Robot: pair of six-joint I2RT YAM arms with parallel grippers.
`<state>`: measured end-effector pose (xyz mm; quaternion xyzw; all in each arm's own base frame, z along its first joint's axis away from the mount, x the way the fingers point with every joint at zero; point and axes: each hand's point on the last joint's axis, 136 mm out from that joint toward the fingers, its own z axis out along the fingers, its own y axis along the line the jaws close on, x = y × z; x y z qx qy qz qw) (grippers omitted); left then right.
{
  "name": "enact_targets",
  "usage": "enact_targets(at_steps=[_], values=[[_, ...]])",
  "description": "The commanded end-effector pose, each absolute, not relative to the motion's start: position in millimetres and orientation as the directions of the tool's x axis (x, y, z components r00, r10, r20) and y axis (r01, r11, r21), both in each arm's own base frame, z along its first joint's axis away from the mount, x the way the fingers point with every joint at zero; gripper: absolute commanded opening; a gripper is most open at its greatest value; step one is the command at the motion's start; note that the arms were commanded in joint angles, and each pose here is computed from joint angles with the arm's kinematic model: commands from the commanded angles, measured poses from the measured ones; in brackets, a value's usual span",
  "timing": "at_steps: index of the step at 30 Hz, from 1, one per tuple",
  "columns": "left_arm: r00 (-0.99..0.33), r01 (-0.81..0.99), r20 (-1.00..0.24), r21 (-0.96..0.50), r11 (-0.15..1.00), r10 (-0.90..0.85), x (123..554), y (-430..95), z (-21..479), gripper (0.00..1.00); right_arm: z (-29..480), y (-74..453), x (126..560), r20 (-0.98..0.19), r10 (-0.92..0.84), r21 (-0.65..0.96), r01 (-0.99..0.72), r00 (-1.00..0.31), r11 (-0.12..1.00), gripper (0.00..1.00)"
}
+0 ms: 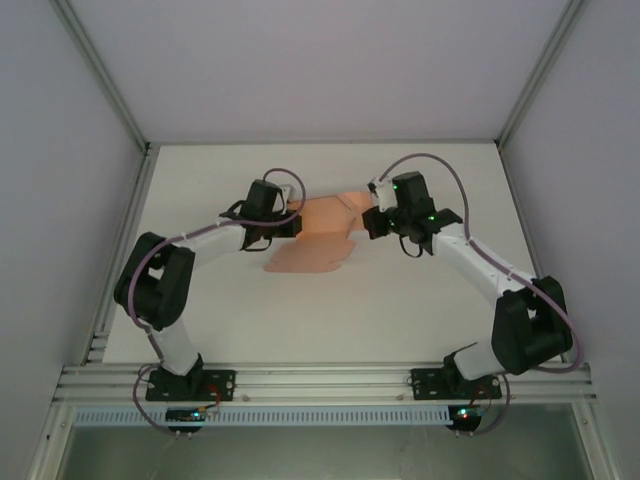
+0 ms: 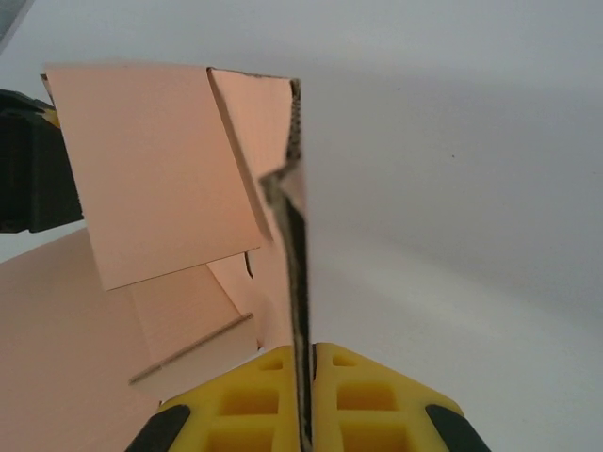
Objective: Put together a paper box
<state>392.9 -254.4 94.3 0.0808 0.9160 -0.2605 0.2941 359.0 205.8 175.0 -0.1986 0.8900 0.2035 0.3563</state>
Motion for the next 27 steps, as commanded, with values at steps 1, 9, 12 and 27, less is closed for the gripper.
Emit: enact_targets(at_steps=[1,9,12,27], values=[[-0.792,0.334,-0.611,-0.412,0.848,0.015,400,-266,112,0.00,178,225,355,-0.691,-0.273,0.150,-0.502,-0.670,0.852,0.00],[-0.791,0.342,-0.612,-0.406,0.848,0.026,400,-272,114,0.00,182,280,339,-0.654,-0.380,0.143,-0.599,-0.655,0.787,0.01],[-0.789,0.347,-0.614,-0.406,0.845,0.029,398,-273,114,0.00,178,292,336,-0.647,-0.385,0.188,-0.627,-0.658,0.756,0.02],[-0.765,0.353,-0.643,-0.374,0.857,0.035,403,-265,109,0.00,250,238,340,-0.805,-0.324,0.018,-0.567,-0.496,0.823,0.99]])
